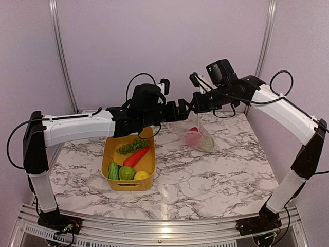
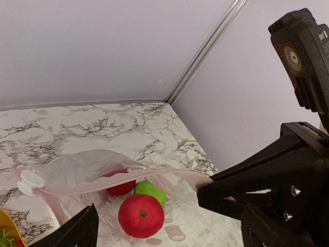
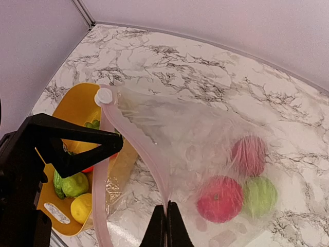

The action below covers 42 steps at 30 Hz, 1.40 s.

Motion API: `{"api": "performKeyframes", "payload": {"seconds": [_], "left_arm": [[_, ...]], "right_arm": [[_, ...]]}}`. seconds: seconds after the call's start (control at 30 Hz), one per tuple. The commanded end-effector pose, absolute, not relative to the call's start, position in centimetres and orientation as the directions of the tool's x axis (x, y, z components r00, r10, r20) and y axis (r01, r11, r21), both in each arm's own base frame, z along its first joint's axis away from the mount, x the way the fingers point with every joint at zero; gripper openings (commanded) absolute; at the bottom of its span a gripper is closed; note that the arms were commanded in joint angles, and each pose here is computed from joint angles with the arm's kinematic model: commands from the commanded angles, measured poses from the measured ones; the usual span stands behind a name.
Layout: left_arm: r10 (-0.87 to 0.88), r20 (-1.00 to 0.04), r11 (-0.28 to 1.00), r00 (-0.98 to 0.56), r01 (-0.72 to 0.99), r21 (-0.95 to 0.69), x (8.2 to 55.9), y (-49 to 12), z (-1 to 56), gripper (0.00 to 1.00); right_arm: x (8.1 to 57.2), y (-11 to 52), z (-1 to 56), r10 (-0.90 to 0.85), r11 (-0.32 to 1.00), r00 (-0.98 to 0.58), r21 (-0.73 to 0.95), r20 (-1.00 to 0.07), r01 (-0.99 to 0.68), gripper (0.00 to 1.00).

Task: Place the food in the zip-top bag and seal the zipper
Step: Place the fake fruit in the zipper food storage bag, then pick up the fake fruit from the bin.

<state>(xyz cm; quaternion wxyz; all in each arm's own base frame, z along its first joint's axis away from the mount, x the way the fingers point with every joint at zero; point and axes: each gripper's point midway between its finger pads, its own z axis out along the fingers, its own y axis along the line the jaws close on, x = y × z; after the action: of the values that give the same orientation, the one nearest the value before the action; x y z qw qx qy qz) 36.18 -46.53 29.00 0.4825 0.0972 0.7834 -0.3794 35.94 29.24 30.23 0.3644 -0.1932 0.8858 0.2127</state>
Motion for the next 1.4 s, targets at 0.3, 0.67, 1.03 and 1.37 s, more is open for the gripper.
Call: {"api": "performKeyframes", "payload": {"seconds": [0.3, 0.67, 1.03, 1.37], "left_arm": [[-0.218, -0.893, 0.743, -0.393, 0.526, -0.413, 35.4, -43.5, 36.6, 0.99], [-0.014, -0.935, 0.84, -0.353, 0.503, -0.203, 32.4, -36.2, 35.6, 0.98], [0.103, -0.881, 0.907, -0.463, 0.406, -0.107, 28.6, -28.3, 28.3, 0.95], [0.21, -0.746, 0.949, -0.632, 0.315, -0.001, 28.6, -25.6, 22.5, 0.92]], "right_arm": [[36.6, 28.2, 31.5, -0.138, 0.832, -0.645, 0.266, -0.751, -0.488, 0.0], [36.9, 27.5, 31.9, -0.141, 0.836, -0.64, 0.255, -0.755, -0.486, 0.0], [36.6, 27.5, 31.1, -0.171, 0.824, -0.657, 0.259, -0.734, -0.504, 0.0], [36.4, 27.7, 30.7, -0.185, 0.817, -0.663, 0.261, -0.726, -0.514, 0.0]]}}
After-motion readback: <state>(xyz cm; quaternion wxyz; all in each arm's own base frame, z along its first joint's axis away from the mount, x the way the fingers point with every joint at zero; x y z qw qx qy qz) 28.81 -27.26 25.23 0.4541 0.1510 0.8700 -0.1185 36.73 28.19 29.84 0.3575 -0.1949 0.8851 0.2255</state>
